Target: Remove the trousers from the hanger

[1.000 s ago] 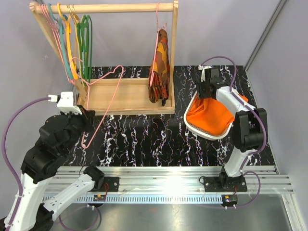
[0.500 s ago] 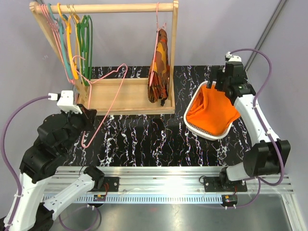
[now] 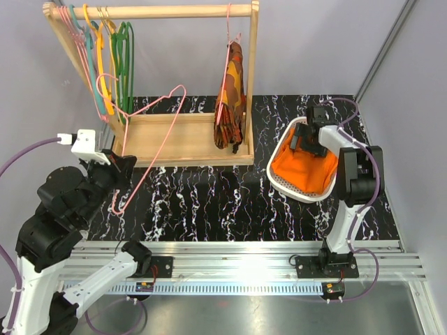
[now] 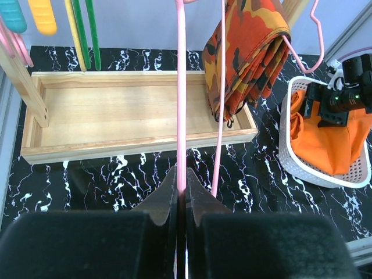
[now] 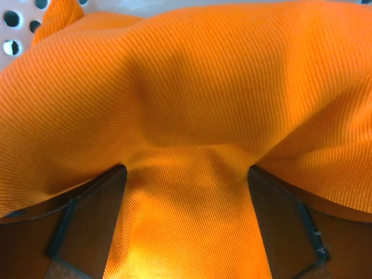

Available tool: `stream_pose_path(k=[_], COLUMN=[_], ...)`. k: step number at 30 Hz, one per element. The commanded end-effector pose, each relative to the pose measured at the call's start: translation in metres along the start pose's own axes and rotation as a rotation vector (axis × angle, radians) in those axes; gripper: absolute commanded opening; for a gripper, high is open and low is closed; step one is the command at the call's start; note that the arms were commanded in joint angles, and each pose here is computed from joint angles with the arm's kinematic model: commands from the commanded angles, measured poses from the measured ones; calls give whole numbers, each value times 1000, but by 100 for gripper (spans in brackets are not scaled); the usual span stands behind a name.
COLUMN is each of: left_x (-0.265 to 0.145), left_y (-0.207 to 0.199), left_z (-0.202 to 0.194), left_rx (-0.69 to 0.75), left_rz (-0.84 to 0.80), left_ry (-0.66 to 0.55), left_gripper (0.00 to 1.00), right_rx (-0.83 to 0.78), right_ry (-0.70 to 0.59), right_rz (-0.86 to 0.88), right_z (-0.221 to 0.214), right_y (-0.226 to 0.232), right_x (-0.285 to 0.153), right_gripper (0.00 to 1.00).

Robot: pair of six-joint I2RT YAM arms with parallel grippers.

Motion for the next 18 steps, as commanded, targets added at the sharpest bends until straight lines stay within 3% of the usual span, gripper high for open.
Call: stream_pose_path(k=[1,4,12,18], left_x=[-5,-6,-2,26], left_y=[-11,-14,-26,-23], left_z=[13,14,23,32], left_rx=[18,20,-3,22], left_rz=[-61,-75,-113,-5], left_ry=[-25,-17,-34,-51], left_gripper=[0,0,0,0], right_rx=[-7,10,4,31], right_ry=[123,18,-101,-286], right_rz=[152,168,216,174], right_z=[-28,-9,31,51], right_y=[24,17,7,-12], right_x=[16,-16,-86,-181], right_gripper=[98,100,99,100])
Point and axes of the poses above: each gripper's point midway between its finger pads, its own x axis out along the fingers, its own y axis along the line the jaws close on, z = x × y, the point moved 3 cm from there along -x, back along the fingers, and after that the axes turned 15 degrees about -x, right-handed, at the moved point
